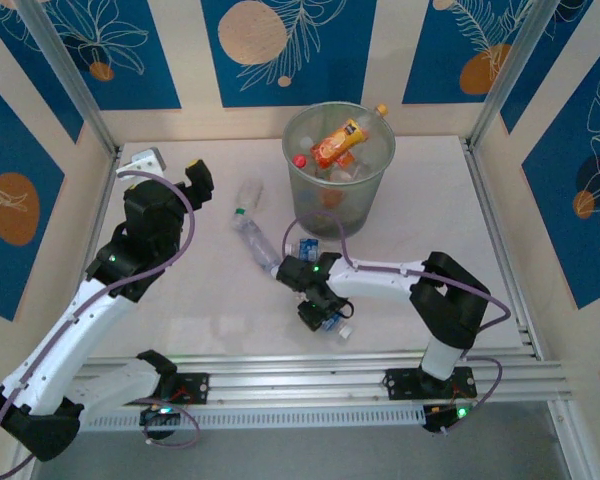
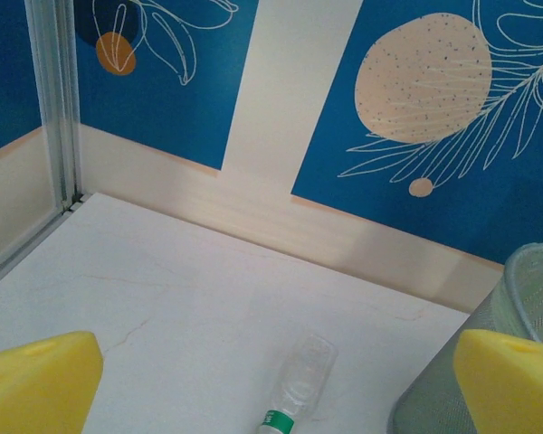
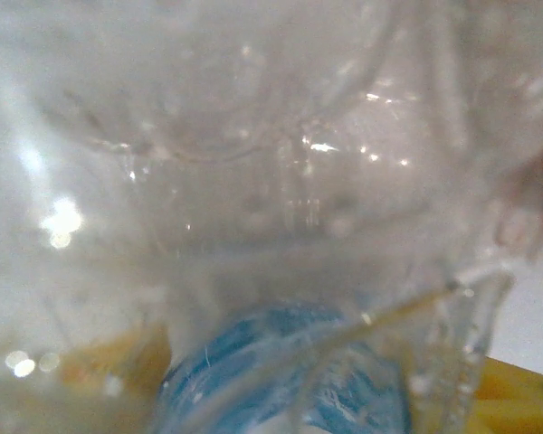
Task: Put the plastic bottles in the bin
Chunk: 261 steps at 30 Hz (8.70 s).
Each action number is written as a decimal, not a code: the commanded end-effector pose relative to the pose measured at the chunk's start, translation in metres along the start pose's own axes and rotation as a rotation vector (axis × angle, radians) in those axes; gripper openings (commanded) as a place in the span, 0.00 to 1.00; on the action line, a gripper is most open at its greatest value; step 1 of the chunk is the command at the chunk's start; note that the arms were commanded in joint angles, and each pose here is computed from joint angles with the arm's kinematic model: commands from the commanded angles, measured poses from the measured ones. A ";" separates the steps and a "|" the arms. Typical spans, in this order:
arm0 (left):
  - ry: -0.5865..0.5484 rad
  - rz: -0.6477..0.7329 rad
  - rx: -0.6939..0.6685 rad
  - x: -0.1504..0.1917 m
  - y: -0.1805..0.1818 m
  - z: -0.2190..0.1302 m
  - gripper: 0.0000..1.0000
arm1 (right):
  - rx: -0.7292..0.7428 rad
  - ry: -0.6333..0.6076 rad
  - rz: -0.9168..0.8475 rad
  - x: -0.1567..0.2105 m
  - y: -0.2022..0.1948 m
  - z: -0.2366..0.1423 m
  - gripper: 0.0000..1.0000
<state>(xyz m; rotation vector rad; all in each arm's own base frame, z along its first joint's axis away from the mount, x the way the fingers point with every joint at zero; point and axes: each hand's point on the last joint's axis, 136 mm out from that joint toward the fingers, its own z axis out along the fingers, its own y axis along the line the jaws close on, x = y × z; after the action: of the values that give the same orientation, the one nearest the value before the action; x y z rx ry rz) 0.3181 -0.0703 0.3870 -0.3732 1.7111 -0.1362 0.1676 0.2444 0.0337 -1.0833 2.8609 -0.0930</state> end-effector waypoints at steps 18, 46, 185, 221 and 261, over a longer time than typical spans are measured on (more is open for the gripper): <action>0.086 0.028 0.003 0.018 -0.007 0.022 0.99 | -0.033 -0.927 0.179 -0.101 -0.089 -0.314 0.34; 0.244 0.073 0.032 0.071 -0.019 0.053 0.99 | 0.068 -1.320 0.460 -0.308 -0.254 -0.326 0.36; 0.916 0.471 0.030 0.299 -0.016 0.283 0.56 | 0.159 -1.096 0.812 -0.058 -0.236 -0.326 0.99; -0.017 0.180 0.559 -0.092 -0.209 0.123 0.41 | 0.169 -0.829 1.029 0.016 -0.225 -0.209 0.99; -0.273 0.095 0.942 0.014 -0.368 0.177 0.46 | 0.071 -0.943 0.970 0.040 -0.205 -0.220 0.99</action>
<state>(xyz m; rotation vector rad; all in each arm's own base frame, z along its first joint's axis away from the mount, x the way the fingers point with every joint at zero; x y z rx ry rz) 0.5565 -0.3896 0.4454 0.3684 1.2707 -0.7050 0.2532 0.0682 0.2703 0.3230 2.1313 0.2642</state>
